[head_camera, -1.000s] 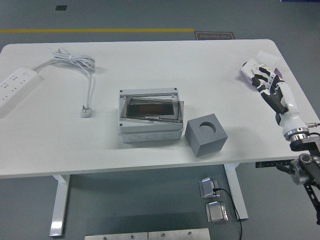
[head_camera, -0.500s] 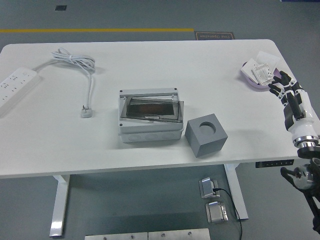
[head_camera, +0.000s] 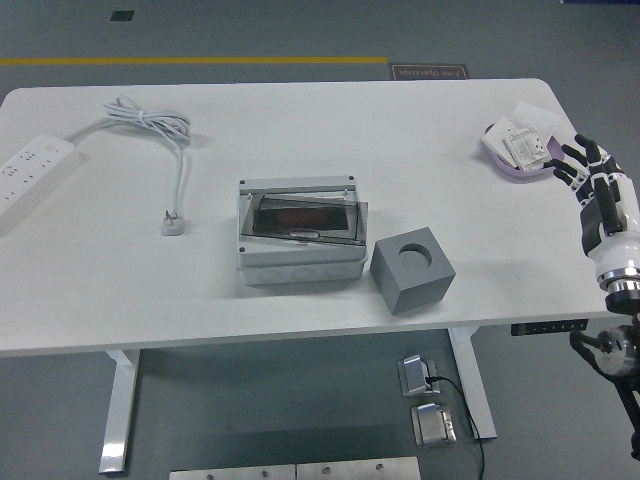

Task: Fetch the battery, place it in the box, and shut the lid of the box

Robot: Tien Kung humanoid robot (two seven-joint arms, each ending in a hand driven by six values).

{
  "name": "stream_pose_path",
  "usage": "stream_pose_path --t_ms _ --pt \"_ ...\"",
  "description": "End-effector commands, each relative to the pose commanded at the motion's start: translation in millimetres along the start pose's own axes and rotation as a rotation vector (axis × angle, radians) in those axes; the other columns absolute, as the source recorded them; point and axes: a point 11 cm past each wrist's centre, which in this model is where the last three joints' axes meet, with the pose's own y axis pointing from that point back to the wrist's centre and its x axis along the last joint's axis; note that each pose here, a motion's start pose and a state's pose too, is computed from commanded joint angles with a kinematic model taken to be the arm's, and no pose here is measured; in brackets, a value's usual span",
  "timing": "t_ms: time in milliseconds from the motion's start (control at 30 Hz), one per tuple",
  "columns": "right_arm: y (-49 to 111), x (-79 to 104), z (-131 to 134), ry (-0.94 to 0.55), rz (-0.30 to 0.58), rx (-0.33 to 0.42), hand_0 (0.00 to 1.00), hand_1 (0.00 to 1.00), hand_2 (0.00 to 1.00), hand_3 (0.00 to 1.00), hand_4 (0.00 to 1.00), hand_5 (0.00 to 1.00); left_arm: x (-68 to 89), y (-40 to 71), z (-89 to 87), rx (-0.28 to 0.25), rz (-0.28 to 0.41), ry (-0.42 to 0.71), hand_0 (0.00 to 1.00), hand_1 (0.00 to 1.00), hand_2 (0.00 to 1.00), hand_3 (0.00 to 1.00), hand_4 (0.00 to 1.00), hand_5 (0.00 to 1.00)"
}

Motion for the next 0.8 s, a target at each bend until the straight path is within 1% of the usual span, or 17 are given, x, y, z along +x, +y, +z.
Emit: stream_pose_path --t_ms 100,133,333,533,700,733,800 --pt "-0.3 0.6 -1 0.003 0.001 0.001 0.789 0.704 0.749 0.762 0.926 0.741 0.1 0.0 0.4 -0.001 0.000 0.002 0.631 0.704 0.615 0.589 0.602 0.144" --pt "-0.2 1.2 -1 0.004 0.002 0.002 0.789 0.703 0.745 0.743 0.937 0.758 0.1 0.0 0.2 -0.001 0.000 0.003 0.630 0.703 0.616 0.590 0.602 0.146" --pt "-0.7 5.2 -5 0.013 0.016 0.014 0.789 0.703 0.745 0.743 0.937 0.758 0.2 -0.2 -1.5 0.003 0.001 0.006 0.630 0.703 0.616 0.590 0.602 0.146" --pt "-2.5 3.9 -7 0.028 0.024 0.023 0.789 0.700 0.741 0.733 0.940 0.756 0.0 -0.4 -3.8 0.009 0.002 0.006 0.631 0.703 0.615 0.594 0.605 0.154" --pt "-3.4 4.9 -9 -0.004 0.034 0.045 0.789 0.700 0.741 0.733 0.940 0.756 -1.4 -0.3 -3.5 0.010 0.001 0.006 0.631 0.703 0.615 0.594 0.605 0.154" --pt "-3.7 5.6 -10 -0.014 0.037 0.053 0.789 0.698 0.740 0.732 0.907 0.564 -1.6 -0.3 -3.2 0.009 0.001 0.006 0.632 0.702 0.615 0.596 0.606 0.156" --pt "-4.4 6.0 -12 -0.017 0.041 0.060 0.789 0.698 0.740 0.732 0.907 0.564 -1.7 -0.2 -2.5 0.007 0.001 0.006 0.632 0.702 0.615 0.596 0.606 0.156"
